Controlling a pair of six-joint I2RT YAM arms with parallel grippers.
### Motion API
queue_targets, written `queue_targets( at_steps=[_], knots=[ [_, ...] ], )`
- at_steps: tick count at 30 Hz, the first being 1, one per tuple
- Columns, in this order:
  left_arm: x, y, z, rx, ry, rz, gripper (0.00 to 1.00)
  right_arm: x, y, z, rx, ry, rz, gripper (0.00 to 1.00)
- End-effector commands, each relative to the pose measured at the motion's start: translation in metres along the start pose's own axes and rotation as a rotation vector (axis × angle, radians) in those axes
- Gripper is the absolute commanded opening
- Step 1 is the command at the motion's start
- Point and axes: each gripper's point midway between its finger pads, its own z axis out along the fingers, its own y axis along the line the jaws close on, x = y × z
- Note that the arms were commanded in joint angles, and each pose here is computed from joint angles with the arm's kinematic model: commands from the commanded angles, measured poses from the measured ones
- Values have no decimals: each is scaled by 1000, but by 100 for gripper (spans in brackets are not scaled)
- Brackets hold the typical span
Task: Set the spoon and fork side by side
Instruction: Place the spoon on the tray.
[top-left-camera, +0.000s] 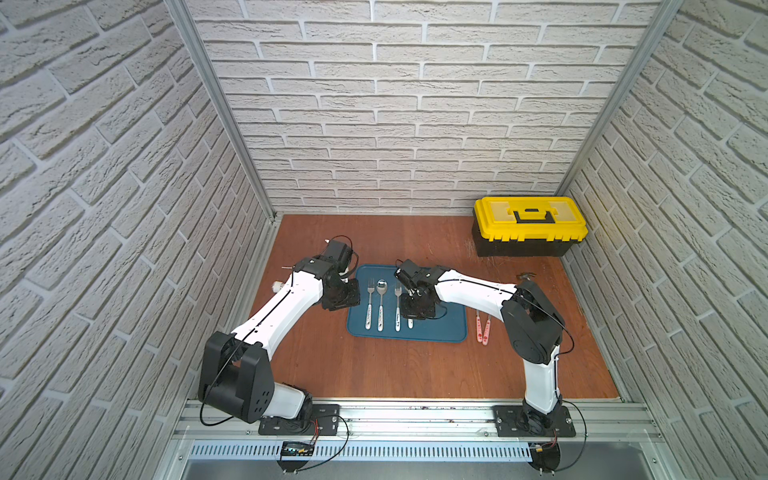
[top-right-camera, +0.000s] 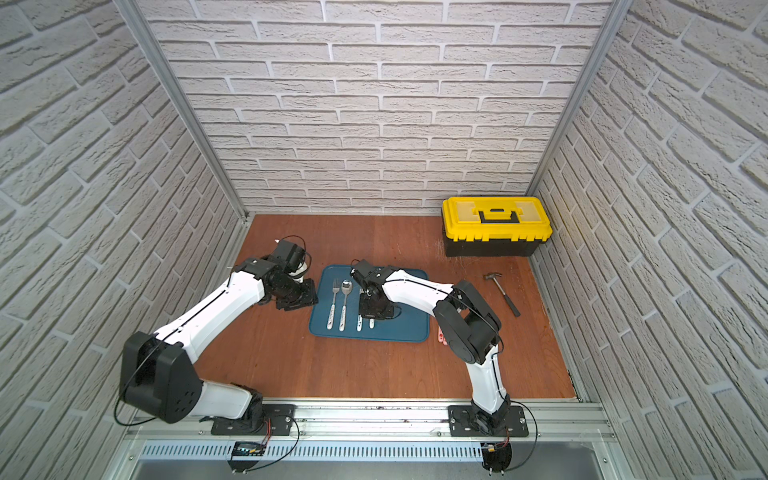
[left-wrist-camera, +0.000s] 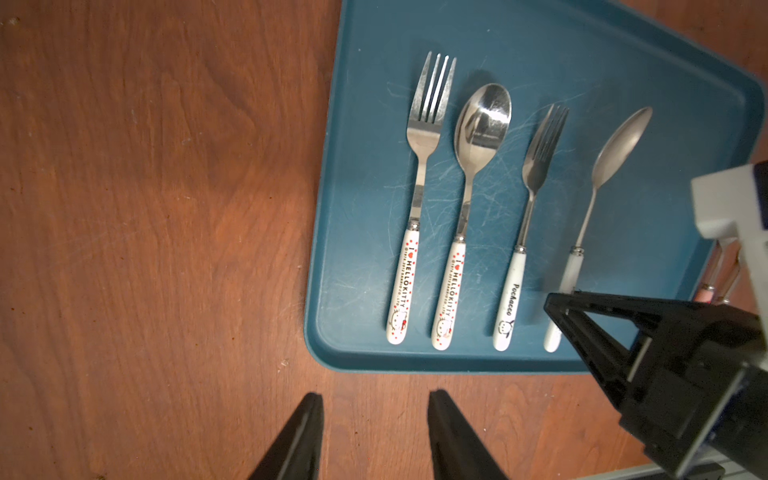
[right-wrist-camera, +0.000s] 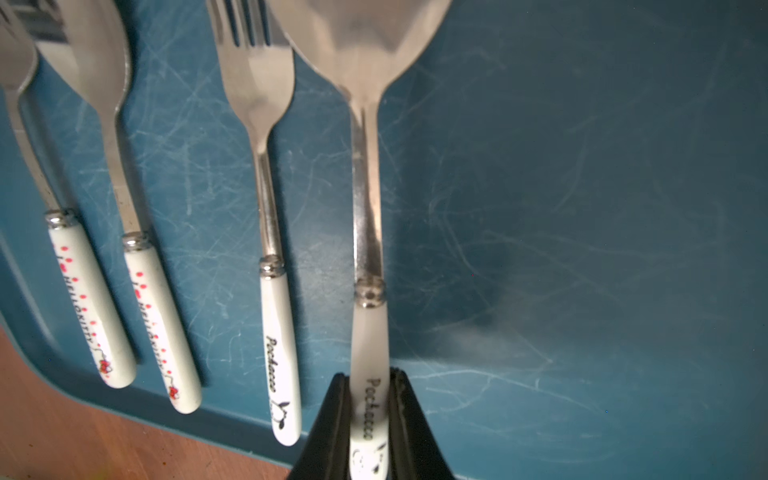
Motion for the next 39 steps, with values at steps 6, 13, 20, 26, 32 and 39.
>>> queue_targets(
  at_steps=[6,13,20,26,32,39],
  knots=[
    [2,0,-7,17,-12,4,46,3,-3,12,15,6,37,11],
    [3,0,-6,19,-6,4,46,9,-5,20,15,19,61,12],
    [5,1,-3,17,3,5,46,11,-2,20,7,15,65,12],
    [6,1,-2,20,5,3,46,14,1,21,15,21,50,12],
    [7,1,-2,23,6,2,46,21,-2,20,31,31,44,12],
    [7,1,-1,27,7,0,46,24,-4,24,41,34,49,13]
  ],
)
